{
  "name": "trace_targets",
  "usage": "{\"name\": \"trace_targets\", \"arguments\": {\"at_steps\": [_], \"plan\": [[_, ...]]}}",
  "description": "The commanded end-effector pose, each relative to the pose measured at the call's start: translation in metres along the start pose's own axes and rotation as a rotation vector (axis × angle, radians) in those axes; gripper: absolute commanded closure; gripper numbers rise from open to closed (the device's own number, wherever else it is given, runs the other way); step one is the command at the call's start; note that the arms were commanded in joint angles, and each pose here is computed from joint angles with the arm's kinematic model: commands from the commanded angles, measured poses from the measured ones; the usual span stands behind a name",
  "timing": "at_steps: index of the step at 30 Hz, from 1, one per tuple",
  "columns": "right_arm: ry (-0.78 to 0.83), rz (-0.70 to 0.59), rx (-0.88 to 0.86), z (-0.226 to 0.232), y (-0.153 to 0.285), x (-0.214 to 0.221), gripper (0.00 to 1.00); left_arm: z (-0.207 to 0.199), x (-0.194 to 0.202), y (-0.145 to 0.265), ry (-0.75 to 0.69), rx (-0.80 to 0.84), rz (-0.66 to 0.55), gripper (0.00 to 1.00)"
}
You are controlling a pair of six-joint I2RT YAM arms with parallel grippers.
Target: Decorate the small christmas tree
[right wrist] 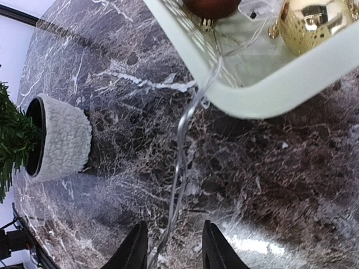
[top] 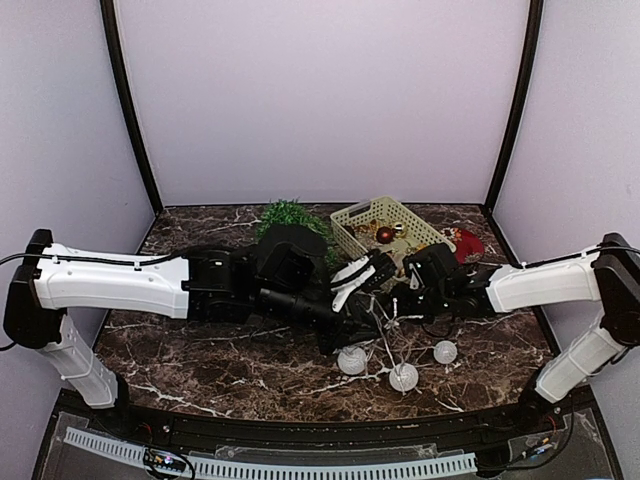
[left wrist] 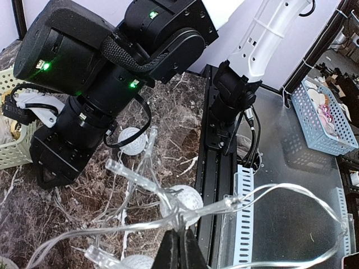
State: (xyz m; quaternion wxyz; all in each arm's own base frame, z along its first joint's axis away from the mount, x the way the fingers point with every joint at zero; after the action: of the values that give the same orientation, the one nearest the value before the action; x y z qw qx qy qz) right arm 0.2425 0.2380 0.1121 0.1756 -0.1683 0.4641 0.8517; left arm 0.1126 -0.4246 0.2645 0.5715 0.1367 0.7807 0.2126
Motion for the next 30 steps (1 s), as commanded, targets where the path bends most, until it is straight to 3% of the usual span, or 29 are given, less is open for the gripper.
{"name": "trace_targets", "arguments": {"at_steps": [1, 8, 11, 17, 21, 25, 26, 30], "plan": [[-0.01, -0.133, -0.015, 0.016, 0.001, -0.025, 0.67, -0.006, -0.011, 0.012, -0.005, 0.019, -0.059, 1.0], [0.031, -0.199, 0.06, 0.019, -0.005, -0.045, 0.68, -0.007, -0.007, 0.011, 0.01, 0.037, -0.052, 1.0], [0.048, -0.197, 0.068, 0.025, -0.01, -0.052, 0.74, -0.007, -0.005, 0.014, 0.017, 0.03, -0.057, 1.0], [0.059, -0.232, 0.12, 0.027, 0.003, -0.062, 0.99, -0.004, 0.0, 0.018, 0.035, -0.002, -0.06, 1.0], [0.083, -0.308, 0.146, 0.032, 0.036, -0.076, 1.0, -0.001, 0.003, 0.02, 0.051, -0.025, -0.068, 1.0], [0.135, -0.377, 0.152, 0.044, 0.076, -0.094, 1.0, 0.002, 0.0, 0.021, 0.06, -0.058, -0.079, 0.8], [0.145, -0.406, 0.138, 0.051, 0.09, -0.101, 1.0, 0.004, 0.0, 0.023, 0.062, -0.072, -0.08, 0.68], [0.236, -0.447, 0.063, 0.07, 0.129, -0.111, 1.0, 0.007, 0.002, 0.03, 0.068, -0.116, -0.085, 0.42]]}}
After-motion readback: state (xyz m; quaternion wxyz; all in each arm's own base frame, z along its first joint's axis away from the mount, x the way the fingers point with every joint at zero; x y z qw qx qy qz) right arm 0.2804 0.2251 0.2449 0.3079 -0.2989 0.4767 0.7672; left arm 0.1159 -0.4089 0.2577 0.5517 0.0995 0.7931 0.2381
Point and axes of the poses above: each gripper's point midway between its finger pads, its own y axis back along the fingers, its own z axis along the line the jaws close on, x = y × z, the point moved 6 cm from there along y, back along the fingers, and after that the axes turned 1 degree about y, right-handed, at the moved point
